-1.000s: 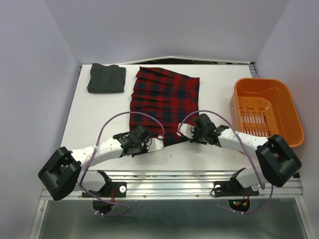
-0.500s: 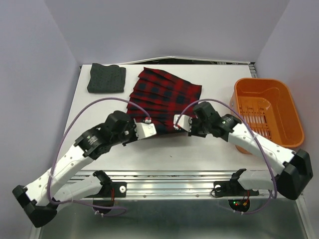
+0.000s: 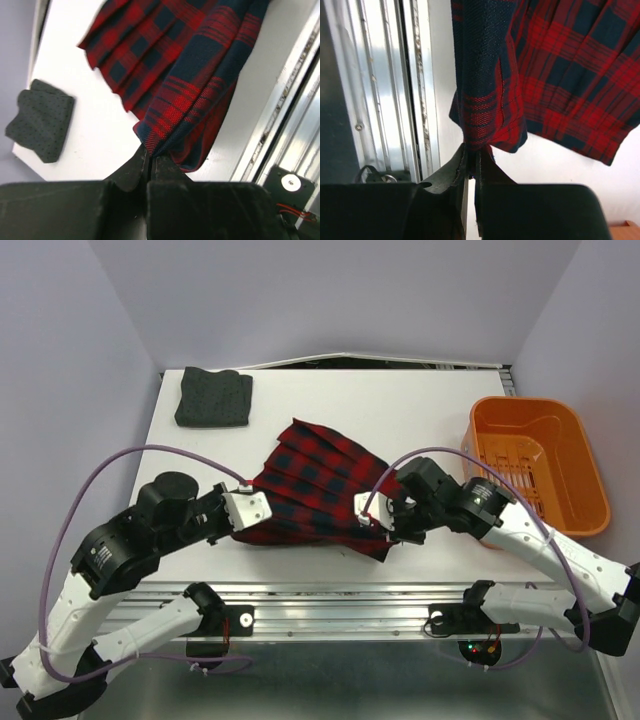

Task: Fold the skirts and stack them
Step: Fold the skirt

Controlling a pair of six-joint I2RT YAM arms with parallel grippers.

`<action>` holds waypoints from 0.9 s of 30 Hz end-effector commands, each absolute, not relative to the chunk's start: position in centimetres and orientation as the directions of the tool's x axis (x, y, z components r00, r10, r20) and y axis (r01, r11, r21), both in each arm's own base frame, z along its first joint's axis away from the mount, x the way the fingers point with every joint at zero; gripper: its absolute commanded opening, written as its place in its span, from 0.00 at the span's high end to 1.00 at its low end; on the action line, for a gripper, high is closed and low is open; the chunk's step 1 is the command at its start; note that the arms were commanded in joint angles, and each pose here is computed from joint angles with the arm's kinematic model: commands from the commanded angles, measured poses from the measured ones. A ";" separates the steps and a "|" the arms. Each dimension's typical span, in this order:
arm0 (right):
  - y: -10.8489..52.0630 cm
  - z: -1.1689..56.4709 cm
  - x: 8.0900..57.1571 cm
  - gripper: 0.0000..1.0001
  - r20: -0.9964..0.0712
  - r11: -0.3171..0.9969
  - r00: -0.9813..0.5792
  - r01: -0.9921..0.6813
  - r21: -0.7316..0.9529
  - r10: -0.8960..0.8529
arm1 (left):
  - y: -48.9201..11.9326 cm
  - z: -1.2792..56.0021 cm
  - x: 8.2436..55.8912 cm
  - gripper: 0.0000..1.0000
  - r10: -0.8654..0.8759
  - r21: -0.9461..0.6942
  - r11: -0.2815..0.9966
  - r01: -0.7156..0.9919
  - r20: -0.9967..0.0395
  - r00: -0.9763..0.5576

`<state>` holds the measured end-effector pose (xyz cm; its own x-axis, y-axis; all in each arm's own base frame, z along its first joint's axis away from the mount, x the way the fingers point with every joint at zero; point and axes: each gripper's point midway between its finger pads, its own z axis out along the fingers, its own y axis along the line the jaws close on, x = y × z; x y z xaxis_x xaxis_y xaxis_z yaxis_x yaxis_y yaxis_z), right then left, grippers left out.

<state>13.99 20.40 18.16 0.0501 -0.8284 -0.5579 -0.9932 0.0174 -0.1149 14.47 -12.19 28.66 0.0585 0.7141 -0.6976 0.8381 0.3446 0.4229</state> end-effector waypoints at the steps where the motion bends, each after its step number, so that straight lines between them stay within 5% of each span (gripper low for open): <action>1: 20.8 18.9 13.0 0.99 -0.613 0.065 -0.003 -0.995 -0.079 -0.790 | -11.7 32.6 17.4 1.00 0.684 0.517 0.459 0.722 -0.724 0.083; 12: 18.8 20.1 21.3 0.99 -0.700 0.344 -0.271 -0.938 0.037 -0.661 | -17.1 34.6 27.9 1.00 0.682 0.631 0.532 0.565 -0.715 0.156; 27: 15.8 17.9 30.6 0.99 -0.657 0.354 -0.294 -0.934 0.044 -0.695 | -18.2 31.1 40.1 1.00 0.684 0.588 0.537 0.605 -0.723 0.096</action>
<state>27.44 16.63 16.01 -0.3491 -0.7051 -0.6172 -0.9242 0.3678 0.1026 37.53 -17.23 27.06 -0.0159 0.7353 -0.6776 0.6624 0.5154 0.5437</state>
